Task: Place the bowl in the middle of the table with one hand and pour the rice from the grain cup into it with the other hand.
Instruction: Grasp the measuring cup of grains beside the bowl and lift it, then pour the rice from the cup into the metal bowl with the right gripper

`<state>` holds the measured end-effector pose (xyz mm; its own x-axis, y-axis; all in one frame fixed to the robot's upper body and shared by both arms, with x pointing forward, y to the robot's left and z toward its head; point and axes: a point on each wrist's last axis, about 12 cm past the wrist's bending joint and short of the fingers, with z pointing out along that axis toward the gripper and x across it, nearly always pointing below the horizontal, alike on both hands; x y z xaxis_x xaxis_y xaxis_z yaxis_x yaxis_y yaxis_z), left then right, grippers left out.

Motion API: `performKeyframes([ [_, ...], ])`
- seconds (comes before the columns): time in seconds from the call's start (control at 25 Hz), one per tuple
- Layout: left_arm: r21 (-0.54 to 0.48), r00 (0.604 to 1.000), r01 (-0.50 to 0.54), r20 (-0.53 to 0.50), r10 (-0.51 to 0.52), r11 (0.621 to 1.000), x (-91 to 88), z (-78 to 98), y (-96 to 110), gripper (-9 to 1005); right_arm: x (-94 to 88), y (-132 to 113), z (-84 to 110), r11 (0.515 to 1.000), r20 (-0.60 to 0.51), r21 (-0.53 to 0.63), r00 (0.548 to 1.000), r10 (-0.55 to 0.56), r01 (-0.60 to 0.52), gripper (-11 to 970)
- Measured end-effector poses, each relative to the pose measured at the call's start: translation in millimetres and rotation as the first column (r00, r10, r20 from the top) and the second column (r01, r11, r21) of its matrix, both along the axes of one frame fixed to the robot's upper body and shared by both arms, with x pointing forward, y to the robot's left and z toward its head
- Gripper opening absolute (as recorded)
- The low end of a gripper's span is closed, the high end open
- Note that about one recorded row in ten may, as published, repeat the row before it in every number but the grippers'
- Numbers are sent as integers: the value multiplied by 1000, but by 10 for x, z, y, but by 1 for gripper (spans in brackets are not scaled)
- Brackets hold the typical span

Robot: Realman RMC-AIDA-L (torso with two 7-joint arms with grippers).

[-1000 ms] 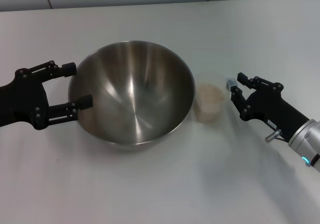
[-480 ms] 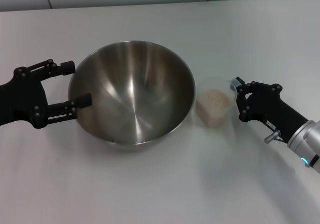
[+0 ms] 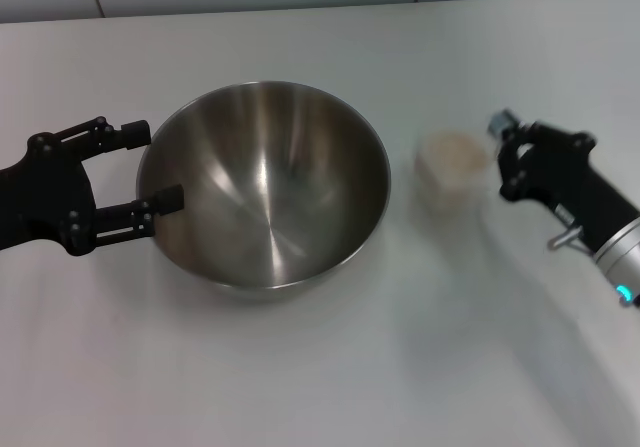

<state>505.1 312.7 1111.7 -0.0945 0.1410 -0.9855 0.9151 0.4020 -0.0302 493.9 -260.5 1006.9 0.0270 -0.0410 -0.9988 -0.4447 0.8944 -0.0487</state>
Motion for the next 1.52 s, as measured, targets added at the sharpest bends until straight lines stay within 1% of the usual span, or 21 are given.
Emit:
performKeyframes([
  [0.08,0,1000,0,0,0,1000,0,0,0,813,37,-10,72,1000,46,19,999,-6,5,12],
  [0.2,-1,1000,-3,1,3,1000,0,2,5,813,114,14,169,1000,118,-8,993,13,-12,12],
  [0.4,-4,1000,-14,3,14,1000,-1,6,25,812,277,156,302,987,252,-159,966,62,-22,12],
  [0.48,-5,1000,-18,5,18,1000,-2,7,32,812,377,272,384,969,326,-245,940,98,-16,12],
  [0.52,-6,1000,-22,8,23,1000,-5,7,42,812,377,272,384,969,326,-245,940,98,-16,11],
  [0.6,-8,999,-32,10,32,999,-10,6,60,812,422,339,436,953,380,-302,917,123,-2,11],
  [0.68,-15,999,-43,5,43,999,-14,5,78,813,446,422,486,928,443,-370,884,151,27,11],
  [0.76,-26,998,-58,0,58,998,-16,2,99,813,460,495,521,896,498,-439,849,178,70,11],
  [0.8,-31,998,-65,0,65,997,-16,1,109,813,470,560,548,852,545,-510,810,215,117,11],
  [0.84,-34,997,-71,1,71,997,-16,0,117,813,470,560,548,852,545,-510,810,215,117,12],
  [1.0,-40,997,-76,4,77,996,-12,-1,122,813,459,670,558,767,598,-613,746,295,188,13],
  [1.04,-40,997,-76,4,77,996,-12,-1,122,812,448,693,556,739,608,-640,725,322,209,13],
  [1.24,-43,996,-92,17,93,995,-9,12,152,813,425,769,564,649,642,-702,654,399,293,12],
  [1.4,-42,995,-93,20,94,995,-6,17,158,812,404,825,574,553,667,-731,589,456,399,12],
  [1.52,-43,995,-92,20,93,995,-9,14,156,812,387,866,574,496,673,-738,552,493,457,11],
])
